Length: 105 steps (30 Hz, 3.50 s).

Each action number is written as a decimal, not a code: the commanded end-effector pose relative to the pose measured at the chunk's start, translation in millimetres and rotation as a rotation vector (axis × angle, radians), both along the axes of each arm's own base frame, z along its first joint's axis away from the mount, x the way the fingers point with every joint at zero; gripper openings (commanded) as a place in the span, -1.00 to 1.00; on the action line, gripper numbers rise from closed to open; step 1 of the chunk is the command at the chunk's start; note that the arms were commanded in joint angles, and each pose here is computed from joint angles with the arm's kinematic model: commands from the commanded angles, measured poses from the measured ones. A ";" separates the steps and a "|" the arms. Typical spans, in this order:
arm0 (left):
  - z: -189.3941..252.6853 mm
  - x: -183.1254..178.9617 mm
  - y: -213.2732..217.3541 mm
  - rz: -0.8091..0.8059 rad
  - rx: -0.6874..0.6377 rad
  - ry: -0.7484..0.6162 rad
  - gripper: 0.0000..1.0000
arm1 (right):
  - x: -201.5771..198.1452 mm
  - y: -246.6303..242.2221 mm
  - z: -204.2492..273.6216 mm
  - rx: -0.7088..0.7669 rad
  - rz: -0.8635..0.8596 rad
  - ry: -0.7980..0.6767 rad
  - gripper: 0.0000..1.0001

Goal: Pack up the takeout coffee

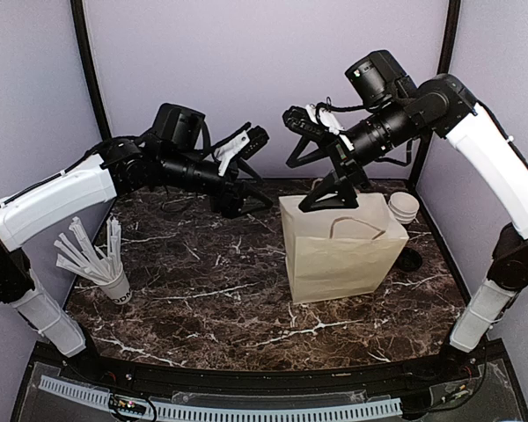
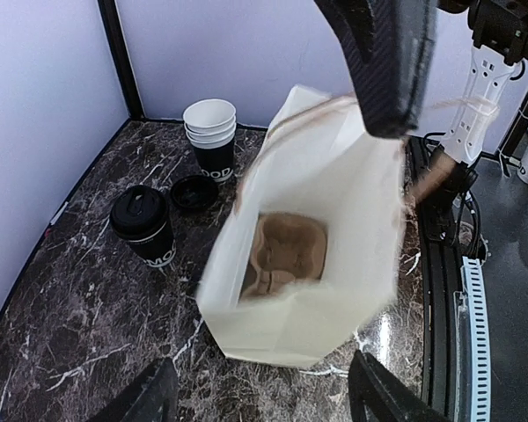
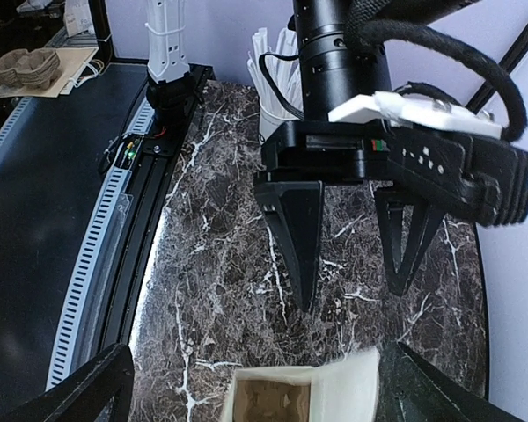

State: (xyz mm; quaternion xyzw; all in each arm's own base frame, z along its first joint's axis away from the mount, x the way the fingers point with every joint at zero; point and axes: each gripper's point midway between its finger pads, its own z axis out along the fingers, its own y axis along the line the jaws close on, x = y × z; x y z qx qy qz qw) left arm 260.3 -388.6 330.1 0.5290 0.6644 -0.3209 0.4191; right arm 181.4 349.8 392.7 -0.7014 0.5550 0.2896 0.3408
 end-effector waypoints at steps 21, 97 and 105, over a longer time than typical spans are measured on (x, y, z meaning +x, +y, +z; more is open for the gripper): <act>21.4 46.4 -45.4 0.053 -0.188 0.106 0.43 | 58.7 -61.8 46.4 0.157 -0.127 -0.063 0.97; -53.2 -105.8 31.3 0.008 0.007 0.020 -0.99 | 62.1 -149.2 -80.4 0.125 -0.402 0.219 0.85; -41.0 -109.8 29.9 -0.006 0.022 -0.051 -0.99 | 110.0 -164.6 -87.9 0.063 -0.607 0.113 0.72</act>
